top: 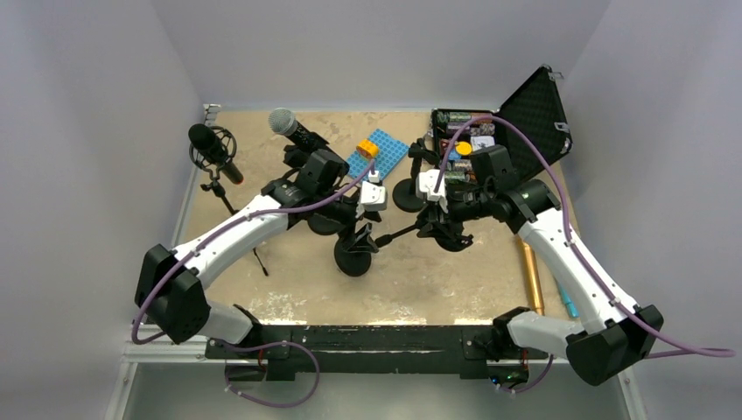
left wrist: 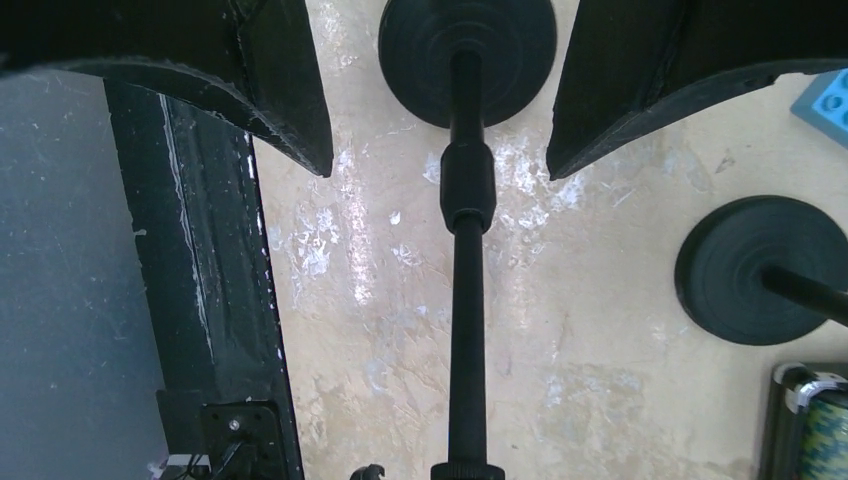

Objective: Remove the microphone from the stand

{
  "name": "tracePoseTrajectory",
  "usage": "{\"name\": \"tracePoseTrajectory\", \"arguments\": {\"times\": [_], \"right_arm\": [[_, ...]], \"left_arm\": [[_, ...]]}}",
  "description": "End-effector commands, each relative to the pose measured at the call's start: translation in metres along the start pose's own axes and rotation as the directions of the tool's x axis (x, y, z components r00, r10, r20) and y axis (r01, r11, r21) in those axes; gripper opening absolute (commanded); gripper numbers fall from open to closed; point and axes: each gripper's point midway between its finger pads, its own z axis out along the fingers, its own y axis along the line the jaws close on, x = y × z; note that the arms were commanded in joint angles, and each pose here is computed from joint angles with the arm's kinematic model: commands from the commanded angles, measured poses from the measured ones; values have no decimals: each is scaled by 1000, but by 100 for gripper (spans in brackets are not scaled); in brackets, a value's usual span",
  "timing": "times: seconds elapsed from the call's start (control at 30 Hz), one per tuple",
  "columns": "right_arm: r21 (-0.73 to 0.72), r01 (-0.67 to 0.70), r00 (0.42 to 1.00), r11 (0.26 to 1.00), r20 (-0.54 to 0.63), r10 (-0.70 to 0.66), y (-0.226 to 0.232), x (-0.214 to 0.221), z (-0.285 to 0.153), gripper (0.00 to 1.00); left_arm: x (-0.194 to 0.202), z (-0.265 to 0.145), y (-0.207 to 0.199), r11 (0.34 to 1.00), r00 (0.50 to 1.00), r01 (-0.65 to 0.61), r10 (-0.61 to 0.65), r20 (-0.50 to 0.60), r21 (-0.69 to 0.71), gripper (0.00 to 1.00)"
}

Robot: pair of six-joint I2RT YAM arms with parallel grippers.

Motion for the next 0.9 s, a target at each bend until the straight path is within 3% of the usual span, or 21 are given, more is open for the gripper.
{"name": "tracePoseTrajectory", "arguments": {"times": [0.0,0.1,0.3,0.47,0.6,0.63,0.7,0.73,0.8,0.87], "right_arm": [[49,202,970,978,125,-207,-7,-31,-4,0],[119,210,967,970,118,-224,-18,-27,-2,0],[116,207,971,972,100,-218,-16,-16,1,0],[121,185,976,975,92,-197,-17,-8,5,0],[162,66,994,985,80,-80,-24,-3,5,0],[184,-8,996,983,85,-7,-29,-2,5,0],[232,-211,975,950,114,189,-40,-2,1,0],[253,-347,937,903,143,320,-50,-3,-3,0],[217,-627,779,749,197,595,-61,-4,-12,0],[175,-857,516,485,276,811,-73,9,-20,0]], "left_arm": [[2,15,3,997,998,-66,66,14,48,81],[15,28,0,991,997,-65,69,-35,117,77],[36,49,14,991,991,-91,100,-92,96,71],[42,52,19,995,989,-72,80,-121,70,54],[35,47,24,999,991,-52,53,-122,11,35],[34,46,27,999,991,-45,44,-123,-8,27],[32,42,40,994,992,-19,5,-129,-105,0],[32,40,49,983,992,16,-39,-121,-183,0],[33,32,61,952,992,54,-87,-97,-300,0],[39,30,64,929,991,73,-110,-81,-364,0]]}}
